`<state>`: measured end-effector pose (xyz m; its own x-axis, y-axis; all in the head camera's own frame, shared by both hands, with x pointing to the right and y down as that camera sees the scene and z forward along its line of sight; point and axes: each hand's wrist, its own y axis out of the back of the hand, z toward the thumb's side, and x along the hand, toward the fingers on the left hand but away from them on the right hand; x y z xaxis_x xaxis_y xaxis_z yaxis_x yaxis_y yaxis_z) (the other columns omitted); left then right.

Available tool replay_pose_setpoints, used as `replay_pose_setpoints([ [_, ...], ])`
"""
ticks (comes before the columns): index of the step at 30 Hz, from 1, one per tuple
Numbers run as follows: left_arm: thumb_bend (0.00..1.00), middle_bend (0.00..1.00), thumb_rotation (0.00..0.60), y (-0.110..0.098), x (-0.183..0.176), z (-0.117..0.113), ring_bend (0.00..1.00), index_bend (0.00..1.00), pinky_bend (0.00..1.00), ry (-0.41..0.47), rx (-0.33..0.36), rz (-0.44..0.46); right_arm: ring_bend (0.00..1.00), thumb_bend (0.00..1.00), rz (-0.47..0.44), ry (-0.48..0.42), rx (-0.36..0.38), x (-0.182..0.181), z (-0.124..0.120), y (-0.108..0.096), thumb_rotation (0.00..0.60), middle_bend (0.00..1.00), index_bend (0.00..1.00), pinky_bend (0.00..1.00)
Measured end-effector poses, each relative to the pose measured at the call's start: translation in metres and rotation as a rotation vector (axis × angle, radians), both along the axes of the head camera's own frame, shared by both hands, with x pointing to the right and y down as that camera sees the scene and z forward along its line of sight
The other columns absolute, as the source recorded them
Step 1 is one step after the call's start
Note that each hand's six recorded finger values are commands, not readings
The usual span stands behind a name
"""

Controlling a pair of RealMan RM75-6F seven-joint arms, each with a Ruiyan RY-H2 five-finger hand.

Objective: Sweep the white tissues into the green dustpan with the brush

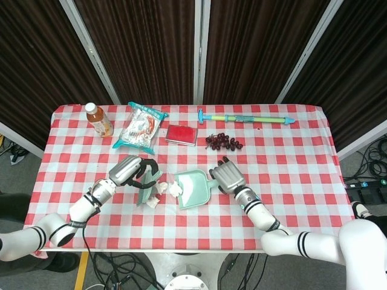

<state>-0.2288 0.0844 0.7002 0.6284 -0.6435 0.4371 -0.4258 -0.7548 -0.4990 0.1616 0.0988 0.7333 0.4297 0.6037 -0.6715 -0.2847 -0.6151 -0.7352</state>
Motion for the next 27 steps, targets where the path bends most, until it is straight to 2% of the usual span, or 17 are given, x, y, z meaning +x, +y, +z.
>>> replay_pose_setpoints([
  [6,0.48,0.57,0.6,0.017,-0.011,0.0,0.78,0.53,0.85,-0.091,0.062,-0.021,0.24,0.37,-0.021,-0.004,-0.005,-0.003,0.0,0.003,0.6,0.54,0.63,0.17],
  [12,0.48,0.57,0.6,0.03,-0.011,0.009,0.78,0.53,0.85,-0.147,0.093,-0.115,0.24,0.37,-0.022,-0.011,-0.003,-0.008,-0.001,0.003,0.6,0.54,0.63,0.17],
  [19,0.48,0.57,0.6,0.035,0.007,0.016,0.78,0.53,0.85,-0.119,0.073,-0.161,0.24,0.37,-0.021,-0.012,0.0,-0.014,-0.001,0.003,0.6,0.54,0.63,0.17],
  [27,0.48,0.57,0.6,0.033,0.034,0.019,0.78,0.53,0.85,-0.073,0.064,-0.145,0.24,0.37,-0.007,-0.022,-0.004,-0.018,0.0,0.004,0.6,0.54,0.63,0.17],
])
